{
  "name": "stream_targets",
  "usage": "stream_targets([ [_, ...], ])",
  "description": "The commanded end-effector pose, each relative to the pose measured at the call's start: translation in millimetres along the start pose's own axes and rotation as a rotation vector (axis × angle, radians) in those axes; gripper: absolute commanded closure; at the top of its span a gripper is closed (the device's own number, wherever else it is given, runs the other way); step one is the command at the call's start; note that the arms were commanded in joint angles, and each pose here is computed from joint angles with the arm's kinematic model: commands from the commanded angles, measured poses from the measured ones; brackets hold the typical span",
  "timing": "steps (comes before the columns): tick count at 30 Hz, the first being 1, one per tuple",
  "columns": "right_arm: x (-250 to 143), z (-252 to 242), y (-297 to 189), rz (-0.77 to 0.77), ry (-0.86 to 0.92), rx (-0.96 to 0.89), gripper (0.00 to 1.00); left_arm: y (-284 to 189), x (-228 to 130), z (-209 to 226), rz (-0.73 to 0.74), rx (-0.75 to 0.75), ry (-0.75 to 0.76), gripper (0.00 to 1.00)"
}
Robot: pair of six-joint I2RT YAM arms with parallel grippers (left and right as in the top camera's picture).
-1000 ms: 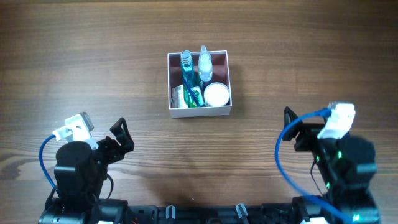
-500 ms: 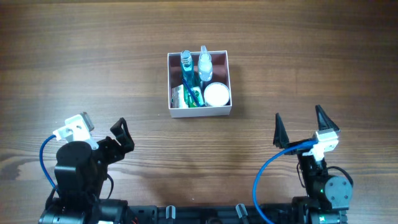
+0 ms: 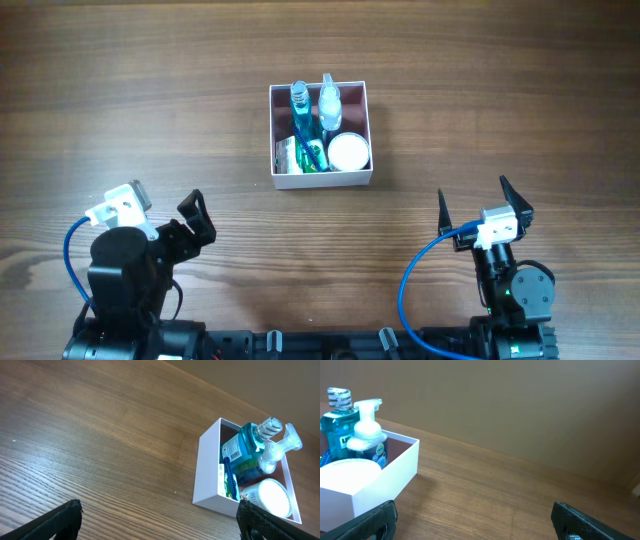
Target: Pack container
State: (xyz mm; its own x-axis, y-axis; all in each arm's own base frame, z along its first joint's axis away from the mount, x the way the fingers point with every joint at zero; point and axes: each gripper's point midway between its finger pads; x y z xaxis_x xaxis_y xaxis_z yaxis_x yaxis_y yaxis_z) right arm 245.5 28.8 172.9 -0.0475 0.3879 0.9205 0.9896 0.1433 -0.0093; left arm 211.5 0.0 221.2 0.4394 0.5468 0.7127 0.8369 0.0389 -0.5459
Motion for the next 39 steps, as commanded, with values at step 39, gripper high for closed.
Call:
stream_targets([
  [39,-1,-2,0,0.007,-0.017,-0.016,0.0,15,-35,41,-0.215,-0.074,-0.041,0.0],
])
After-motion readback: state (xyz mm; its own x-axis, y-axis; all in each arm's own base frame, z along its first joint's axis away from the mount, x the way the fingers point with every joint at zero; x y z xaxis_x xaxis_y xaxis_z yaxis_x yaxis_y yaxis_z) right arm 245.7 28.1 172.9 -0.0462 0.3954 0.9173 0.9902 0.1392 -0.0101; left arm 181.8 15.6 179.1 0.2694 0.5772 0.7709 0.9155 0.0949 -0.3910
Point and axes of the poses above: each gripper's point midway between its finger pads, its own y axis out along the fingers, its own z axis along the line the jaws close on, x = y × z, and after that the axes turned 9 degrees about -y, right-handed
